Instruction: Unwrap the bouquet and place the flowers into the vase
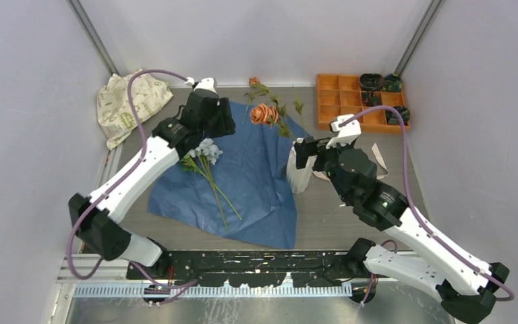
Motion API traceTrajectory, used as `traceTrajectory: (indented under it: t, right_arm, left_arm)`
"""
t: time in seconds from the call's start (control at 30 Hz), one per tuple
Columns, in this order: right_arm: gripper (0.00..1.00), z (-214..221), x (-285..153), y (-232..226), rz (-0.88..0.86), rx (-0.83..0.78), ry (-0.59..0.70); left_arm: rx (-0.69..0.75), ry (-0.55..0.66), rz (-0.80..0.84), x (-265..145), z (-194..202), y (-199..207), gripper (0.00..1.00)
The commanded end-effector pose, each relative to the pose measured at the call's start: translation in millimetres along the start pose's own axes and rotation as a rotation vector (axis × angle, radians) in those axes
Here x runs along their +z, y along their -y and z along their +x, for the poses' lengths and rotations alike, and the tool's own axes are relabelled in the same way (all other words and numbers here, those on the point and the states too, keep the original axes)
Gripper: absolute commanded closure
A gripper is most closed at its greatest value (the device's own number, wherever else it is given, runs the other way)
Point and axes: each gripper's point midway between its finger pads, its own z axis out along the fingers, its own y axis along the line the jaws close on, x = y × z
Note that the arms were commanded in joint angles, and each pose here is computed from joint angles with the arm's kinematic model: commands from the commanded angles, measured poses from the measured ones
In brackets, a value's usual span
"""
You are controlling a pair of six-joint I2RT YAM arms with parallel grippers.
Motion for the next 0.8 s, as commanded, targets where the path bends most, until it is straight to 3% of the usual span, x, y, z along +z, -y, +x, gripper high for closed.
traceTrajectory:
  t: [0.0, 0.23, 0.5, 0.77]
  right_arm:
    - [0.01, -55.0, -28.7, 9.4, -0.003, 0.097, 0.146]
    - [0.01, -88.8, -65.2, 23.4, -0.037, 0.141, 0.256]
    - [0.28, -91.4, -73.5, 28.4, -0.035, 0.141, 0.258]
    - [0.31, -81.3, -67.2, 24.7, -0.036, 0.151, 0.228]
  left_arm:
    - [-0.031, -0.007, 0.076, 36.0, -21.5, 15.5, 0.41]
    - [-0.048, -0.12, 0.118, 131.9, -1.0, 14.1, 0.49]
    - [0.065, -0.157, 0.108, 220.8, 17.7, 17.7, 0.54]
    - [0.139, -0.161, -0.001, 273.6, 13.8, 5.9, 0.5]
